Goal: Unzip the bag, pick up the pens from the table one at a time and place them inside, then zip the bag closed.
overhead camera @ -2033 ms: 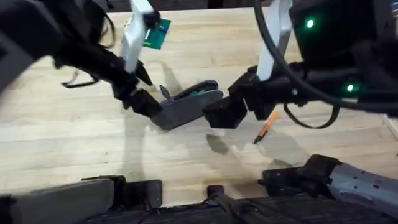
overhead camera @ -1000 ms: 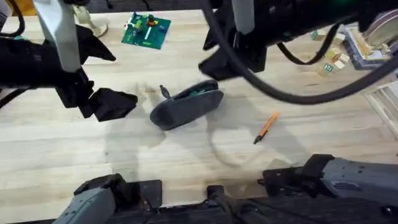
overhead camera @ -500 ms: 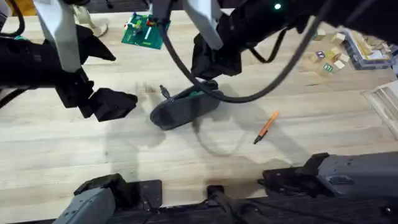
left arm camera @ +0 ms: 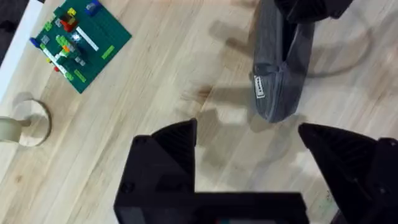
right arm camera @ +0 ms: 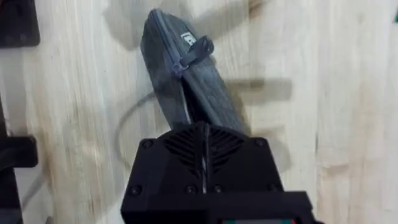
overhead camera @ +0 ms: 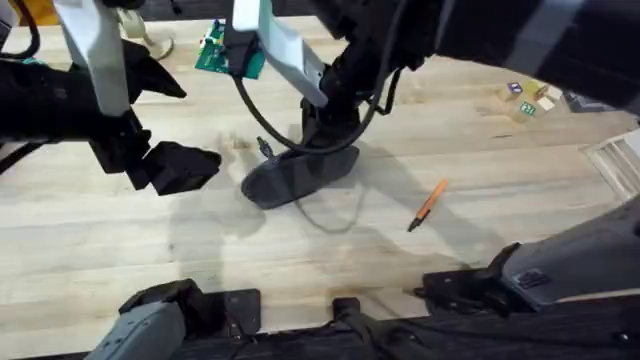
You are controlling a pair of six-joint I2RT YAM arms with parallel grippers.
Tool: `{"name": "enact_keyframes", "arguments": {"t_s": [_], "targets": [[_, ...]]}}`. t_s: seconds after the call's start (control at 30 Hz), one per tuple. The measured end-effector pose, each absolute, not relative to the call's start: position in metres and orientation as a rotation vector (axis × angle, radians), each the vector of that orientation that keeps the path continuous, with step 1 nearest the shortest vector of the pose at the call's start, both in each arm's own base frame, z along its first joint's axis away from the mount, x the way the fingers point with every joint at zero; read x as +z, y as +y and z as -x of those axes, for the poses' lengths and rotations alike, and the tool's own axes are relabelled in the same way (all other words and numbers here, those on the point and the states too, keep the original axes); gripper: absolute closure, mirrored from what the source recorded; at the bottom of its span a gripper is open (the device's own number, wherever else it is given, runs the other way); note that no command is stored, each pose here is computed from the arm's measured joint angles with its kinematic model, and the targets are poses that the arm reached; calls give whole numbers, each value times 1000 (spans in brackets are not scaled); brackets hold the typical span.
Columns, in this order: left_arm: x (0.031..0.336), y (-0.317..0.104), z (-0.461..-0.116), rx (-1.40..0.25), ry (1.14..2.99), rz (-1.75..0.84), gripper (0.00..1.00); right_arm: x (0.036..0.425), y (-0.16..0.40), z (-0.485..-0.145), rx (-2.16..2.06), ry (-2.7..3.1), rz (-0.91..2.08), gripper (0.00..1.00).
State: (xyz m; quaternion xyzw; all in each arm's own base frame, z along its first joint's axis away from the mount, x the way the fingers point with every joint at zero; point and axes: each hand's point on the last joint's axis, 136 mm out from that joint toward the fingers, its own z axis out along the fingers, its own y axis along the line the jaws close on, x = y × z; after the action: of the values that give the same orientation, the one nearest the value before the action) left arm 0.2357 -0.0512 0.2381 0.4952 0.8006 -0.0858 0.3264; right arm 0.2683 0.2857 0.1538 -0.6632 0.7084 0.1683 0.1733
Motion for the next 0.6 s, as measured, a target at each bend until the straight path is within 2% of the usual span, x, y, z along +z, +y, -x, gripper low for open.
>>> {"name": "enact_keyframes", "arguments": {"t_s": [0.43,0.6], "targets": [[238,-51,-236,-225,2098,-1298,8,147,287,-268,489,2014,1900,968],[238,-51,-236,-225,2098,-1298,8,131,289,-271,499,2043,1918,968]]}}
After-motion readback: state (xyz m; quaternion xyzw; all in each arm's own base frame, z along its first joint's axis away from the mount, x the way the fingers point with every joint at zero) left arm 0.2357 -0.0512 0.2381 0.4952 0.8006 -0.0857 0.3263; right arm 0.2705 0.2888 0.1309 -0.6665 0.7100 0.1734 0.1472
